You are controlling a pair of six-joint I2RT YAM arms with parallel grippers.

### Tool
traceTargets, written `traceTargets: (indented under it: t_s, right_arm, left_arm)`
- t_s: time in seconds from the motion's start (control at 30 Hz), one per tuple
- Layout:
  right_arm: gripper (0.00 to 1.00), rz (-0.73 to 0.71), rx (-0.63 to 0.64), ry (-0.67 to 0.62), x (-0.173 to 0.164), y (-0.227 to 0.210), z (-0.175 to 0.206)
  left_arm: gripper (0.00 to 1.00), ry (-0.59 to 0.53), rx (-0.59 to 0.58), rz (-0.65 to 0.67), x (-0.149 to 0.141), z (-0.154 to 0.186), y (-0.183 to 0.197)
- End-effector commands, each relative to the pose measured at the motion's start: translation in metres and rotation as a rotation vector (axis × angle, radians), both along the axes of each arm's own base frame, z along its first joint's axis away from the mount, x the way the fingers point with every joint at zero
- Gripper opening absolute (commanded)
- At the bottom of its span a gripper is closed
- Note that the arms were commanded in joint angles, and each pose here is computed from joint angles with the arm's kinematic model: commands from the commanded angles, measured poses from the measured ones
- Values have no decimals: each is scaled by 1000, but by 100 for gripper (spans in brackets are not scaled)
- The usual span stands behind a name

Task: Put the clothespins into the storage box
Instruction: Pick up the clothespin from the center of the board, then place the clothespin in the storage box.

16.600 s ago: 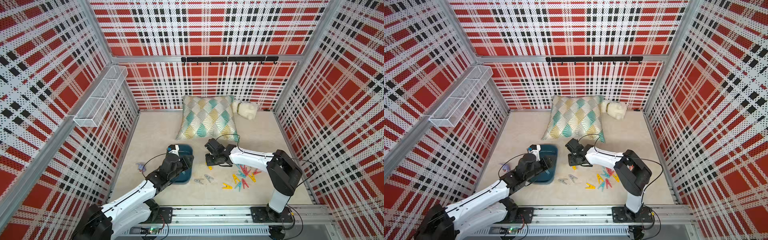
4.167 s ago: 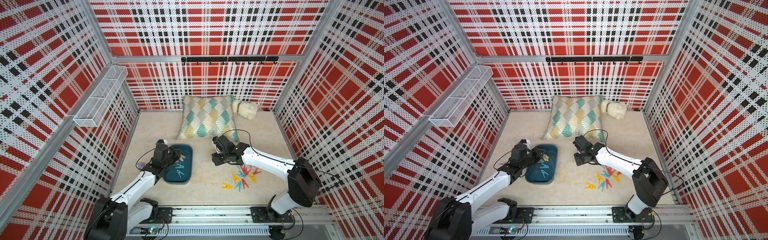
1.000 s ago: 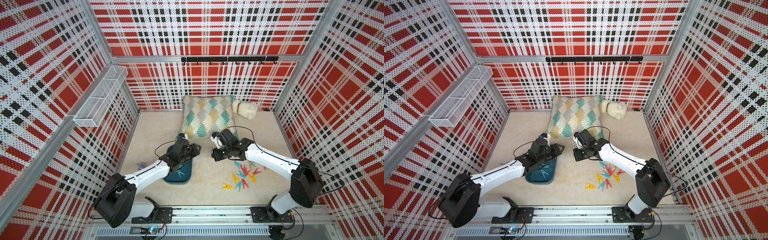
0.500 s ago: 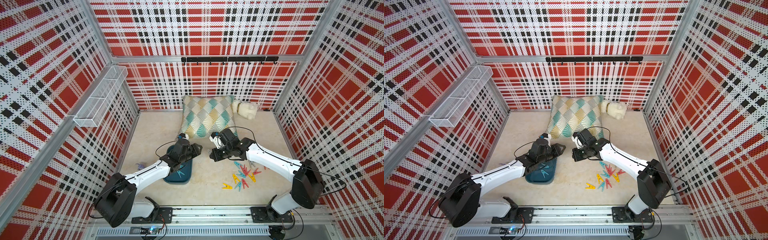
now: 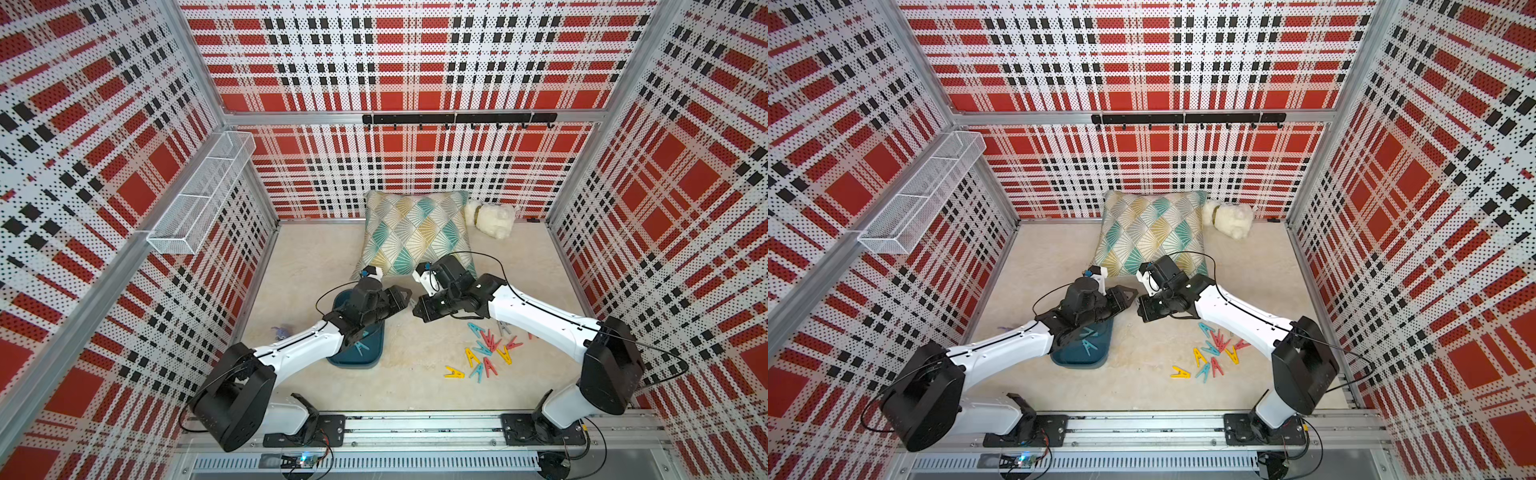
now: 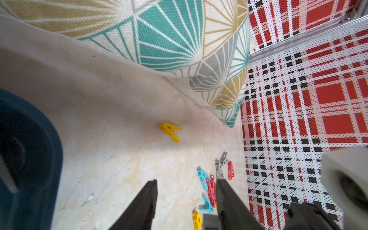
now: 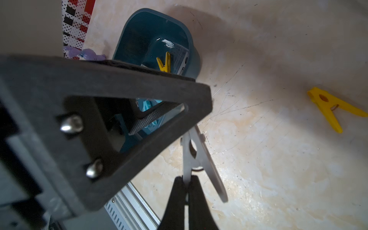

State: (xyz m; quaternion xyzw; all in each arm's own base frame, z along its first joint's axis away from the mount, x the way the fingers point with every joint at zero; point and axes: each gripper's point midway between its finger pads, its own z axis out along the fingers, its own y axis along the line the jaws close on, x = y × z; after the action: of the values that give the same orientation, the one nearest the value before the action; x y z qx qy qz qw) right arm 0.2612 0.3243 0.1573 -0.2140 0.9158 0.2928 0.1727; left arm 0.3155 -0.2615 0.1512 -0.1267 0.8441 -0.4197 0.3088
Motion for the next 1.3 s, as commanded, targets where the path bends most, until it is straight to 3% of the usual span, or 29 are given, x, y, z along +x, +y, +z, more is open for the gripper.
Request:
traceTargets:
  t_s: [0.0,0.13,0.6,0.87,1.27]
  right_arm:
    - [4,7,29,-21,5,11,8]
    - [4,4,34,-29,7,13,10]
    - [6,6,59,-34,13,22,12]
    - [33,-27,21,-77,17,10,13]
    - [47,-124,-80,-147,28,-37,14]
  left_arm:
    - [53,-15,-26,-3,-3,5,-1]
    - [51,-20,-40,3,-5,8,2]
    - [22,-12,-106,-53,-12,12,-12]
    - [5,-11,-96,-41,-10,10,-9]
    - [1,-14,-7,33,1,6,28]
